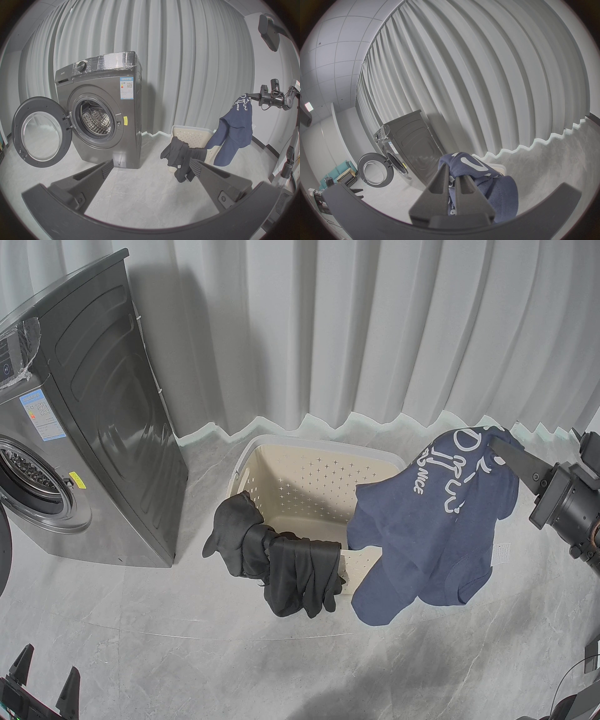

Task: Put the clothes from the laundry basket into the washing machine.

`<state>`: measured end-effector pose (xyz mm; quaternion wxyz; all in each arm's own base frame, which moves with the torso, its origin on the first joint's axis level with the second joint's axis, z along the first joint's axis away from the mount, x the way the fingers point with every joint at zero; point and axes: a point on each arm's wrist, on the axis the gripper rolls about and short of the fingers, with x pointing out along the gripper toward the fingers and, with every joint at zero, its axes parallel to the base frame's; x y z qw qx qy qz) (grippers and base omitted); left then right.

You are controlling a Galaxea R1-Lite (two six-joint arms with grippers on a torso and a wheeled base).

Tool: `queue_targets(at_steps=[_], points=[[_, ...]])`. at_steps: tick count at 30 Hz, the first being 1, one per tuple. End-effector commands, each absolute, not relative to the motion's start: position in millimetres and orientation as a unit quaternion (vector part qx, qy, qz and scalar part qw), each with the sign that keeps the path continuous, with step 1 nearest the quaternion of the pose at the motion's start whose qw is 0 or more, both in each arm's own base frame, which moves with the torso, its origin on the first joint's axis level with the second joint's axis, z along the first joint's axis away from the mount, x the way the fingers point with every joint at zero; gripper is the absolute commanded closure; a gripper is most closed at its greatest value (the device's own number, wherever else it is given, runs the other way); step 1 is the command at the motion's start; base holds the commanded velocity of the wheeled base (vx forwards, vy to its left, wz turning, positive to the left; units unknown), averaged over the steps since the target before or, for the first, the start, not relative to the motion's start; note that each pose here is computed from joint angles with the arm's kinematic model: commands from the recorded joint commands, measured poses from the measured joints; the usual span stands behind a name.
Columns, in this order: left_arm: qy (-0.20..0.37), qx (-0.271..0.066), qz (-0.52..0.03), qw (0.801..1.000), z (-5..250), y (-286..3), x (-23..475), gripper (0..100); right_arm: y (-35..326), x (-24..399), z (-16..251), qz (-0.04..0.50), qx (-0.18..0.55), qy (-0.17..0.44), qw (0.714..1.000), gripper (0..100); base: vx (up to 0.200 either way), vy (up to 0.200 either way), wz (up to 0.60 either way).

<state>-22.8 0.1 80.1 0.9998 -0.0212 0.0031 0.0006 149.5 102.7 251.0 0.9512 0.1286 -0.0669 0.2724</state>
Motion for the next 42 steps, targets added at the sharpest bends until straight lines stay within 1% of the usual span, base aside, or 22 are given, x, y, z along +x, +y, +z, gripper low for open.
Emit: queue_targets(at_steps=[1,42], points=[[0.007,-0.021,0.001,1.0,75.9,0.2,-22.2,0,103.1,149.7,251.1,0.273,0.13,-0.067,0.951,100,0.0,0.2,0.0],[0.007,-0.021,0.001,1.0,75.9,0.2,-22.2,0,105.0,148.9,251.2,0.279,0.131,-0.066,0.949,100,0.0,0.2,0.0]])
